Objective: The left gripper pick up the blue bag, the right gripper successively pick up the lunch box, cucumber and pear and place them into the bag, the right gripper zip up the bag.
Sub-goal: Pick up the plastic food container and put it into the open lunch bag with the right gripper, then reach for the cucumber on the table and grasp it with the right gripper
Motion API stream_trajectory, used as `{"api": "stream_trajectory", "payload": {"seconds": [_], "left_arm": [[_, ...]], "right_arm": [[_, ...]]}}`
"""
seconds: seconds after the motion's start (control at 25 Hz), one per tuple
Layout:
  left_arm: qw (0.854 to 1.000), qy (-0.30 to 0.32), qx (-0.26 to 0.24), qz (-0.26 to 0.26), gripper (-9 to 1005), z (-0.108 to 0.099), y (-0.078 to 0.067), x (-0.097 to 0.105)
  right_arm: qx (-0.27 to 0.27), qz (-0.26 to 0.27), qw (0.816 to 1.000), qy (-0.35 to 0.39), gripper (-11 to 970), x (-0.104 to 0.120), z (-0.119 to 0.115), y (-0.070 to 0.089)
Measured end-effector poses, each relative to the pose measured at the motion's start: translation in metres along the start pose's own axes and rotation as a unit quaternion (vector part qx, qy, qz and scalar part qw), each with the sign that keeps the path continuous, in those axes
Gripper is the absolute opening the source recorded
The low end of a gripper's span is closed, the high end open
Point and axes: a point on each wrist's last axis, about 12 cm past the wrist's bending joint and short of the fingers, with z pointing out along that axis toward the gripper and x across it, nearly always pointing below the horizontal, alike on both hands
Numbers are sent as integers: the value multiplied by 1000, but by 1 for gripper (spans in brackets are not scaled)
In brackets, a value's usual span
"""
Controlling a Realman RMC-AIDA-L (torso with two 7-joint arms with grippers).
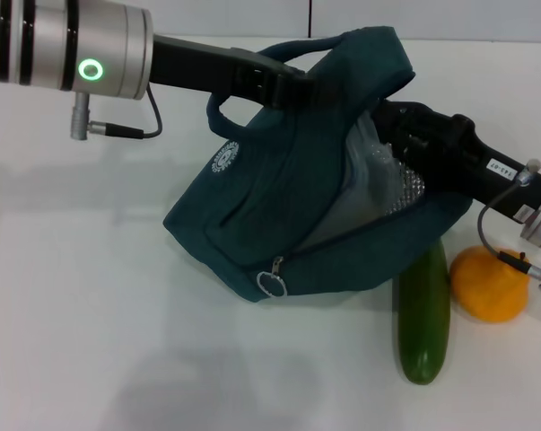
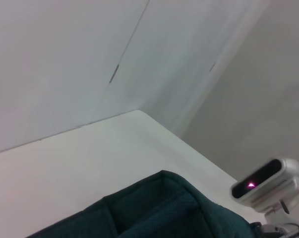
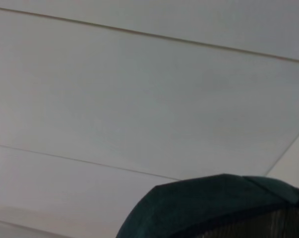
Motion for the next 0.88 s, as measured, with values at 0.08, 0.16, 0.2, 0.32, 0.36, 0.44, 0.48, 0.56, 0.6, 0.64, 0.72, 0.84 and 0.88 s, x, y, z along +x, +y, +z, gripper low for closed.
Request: {"api": "stream_trajectory", "payload": {"seconds": [0.08,0.16,0.2,0.32,0.36,0.44,0.48,0.56,0.6,0.64,0.72,0.84,0.88], "left_arm": [[1000,-1,-4,0,59,0,1,0],[1000,-1,-6,1,59,0,1,-1],[1000,-2,-6,1,59,0,1,-2],[1000,-10,-13,-2,59,-4,4,-4],[1000,-12,-16,-3,59,-6,5,-4],[1000,-16,-26,-5,59,-9,8,-3],[999,-18,-31,-7,59,-11,10,-2],[999,-21,-38,-11,59,-14,13,0],[999,-22,-41,-13,59,-15,14,2],[999,-22,-41,-15,59,-15,15,3],[999,-21,-40,-20,59,-13,17,7],[999,-22,-40,-23,59,-12,20,9],[999,-24,-41,-24,59,-12,21,10]], "right_arm": [[1,-6,1000,-3,298,-1,-1,0],[1,-14,1000,-5,320,-3,-3,0],[2,-18,1000,-6,322,-4,-4,0],[-4,-39,999,-3,326,-9,-11,2],[-8,-49,999,-2,328,-9,-12,3],[-31,-89,996,-3,331,-11,-23,8],[-43,-110,993,-7,332,-11,-28,11],[-64,-154,986,-26,336,-14,-42,16],[-74,-182,980,-38,337,-15,-52,19],[-81,-205,974,-47,339,-16,-60,21],[-95,-262,958,-64,342,-17,-80,27],[-97,-338,928,-125,346,-15,-110,31],[-89,-362,915,-156,348,-14,-120,32]]}}
